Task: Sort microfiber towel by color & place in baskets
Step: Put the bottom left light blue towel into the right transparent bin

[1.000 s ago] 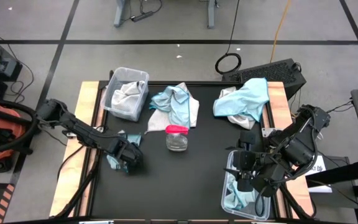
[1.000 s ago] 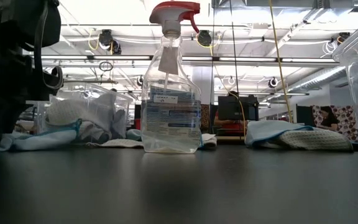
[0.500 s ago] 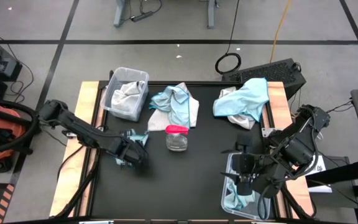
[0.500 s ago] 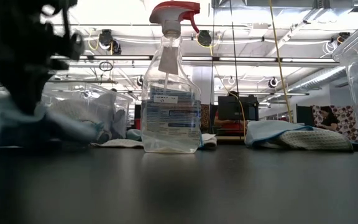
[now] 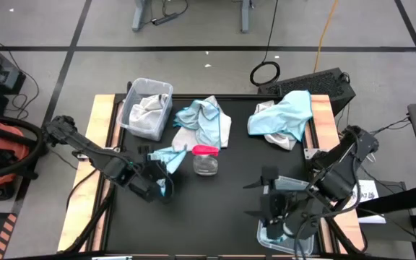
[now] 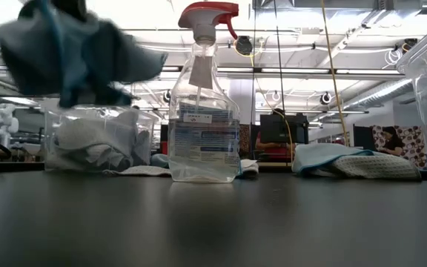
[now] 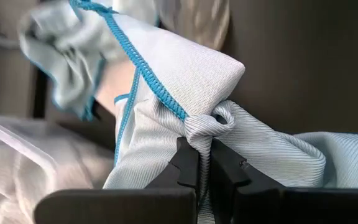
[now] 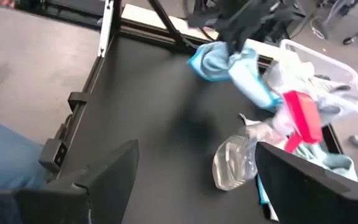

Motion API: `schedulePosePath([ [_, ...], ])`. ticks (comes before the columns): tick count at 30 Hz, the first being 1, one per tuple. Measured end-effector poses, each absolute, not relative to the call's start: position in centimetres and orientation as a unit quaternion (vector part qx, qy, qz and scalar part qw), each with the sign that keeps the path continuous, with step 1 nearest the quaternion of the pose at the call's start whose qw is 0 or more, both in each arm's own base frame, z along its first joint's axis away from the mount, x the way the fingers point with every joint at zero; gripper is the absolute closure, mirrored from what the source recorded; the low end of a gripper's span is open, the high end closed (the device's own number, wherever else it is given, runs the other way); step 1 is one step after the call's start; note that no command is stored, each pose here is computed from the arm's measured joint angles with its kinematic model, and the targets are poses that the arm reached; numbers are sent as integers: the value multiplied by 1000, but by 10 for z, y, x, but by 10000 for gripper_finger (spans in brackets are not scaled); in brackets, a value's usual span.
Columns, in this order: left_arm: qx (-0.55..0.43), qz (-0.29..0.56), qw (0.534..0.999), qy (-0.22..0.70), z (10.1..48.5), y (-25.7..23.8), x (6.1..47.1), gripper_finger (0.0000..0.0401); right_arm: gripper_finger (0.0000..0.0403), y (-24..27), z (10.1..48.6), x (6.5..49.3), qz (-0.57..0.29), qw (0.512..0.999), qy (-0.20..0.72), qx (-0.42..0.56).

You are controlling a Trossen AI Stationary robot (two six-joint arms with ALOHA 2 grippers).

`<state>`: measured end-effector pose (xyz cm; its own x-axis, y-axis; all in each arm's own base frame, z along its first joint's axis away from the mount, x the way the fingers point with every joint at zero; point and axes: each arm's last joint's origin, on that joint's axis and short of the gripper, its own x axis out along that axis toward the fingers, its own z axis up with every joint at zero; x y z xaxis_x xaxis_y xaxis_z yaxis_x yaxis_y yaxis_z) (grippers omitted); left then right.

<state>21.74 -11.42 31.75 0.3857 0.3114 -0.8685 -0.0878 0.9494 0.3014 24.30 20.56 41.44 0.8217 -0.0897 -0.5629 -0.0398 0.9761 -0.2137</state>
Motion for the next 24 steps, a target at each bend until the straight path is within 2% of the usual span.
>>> schedulePosePath([
  [14,131,48,908,395,385,-149,209,389,90,223,395,299,-3,954,239,-180],
  [24,174,7,930,325,405,-163,209,389,90,213,394,332,-32,959,190,-209],
])
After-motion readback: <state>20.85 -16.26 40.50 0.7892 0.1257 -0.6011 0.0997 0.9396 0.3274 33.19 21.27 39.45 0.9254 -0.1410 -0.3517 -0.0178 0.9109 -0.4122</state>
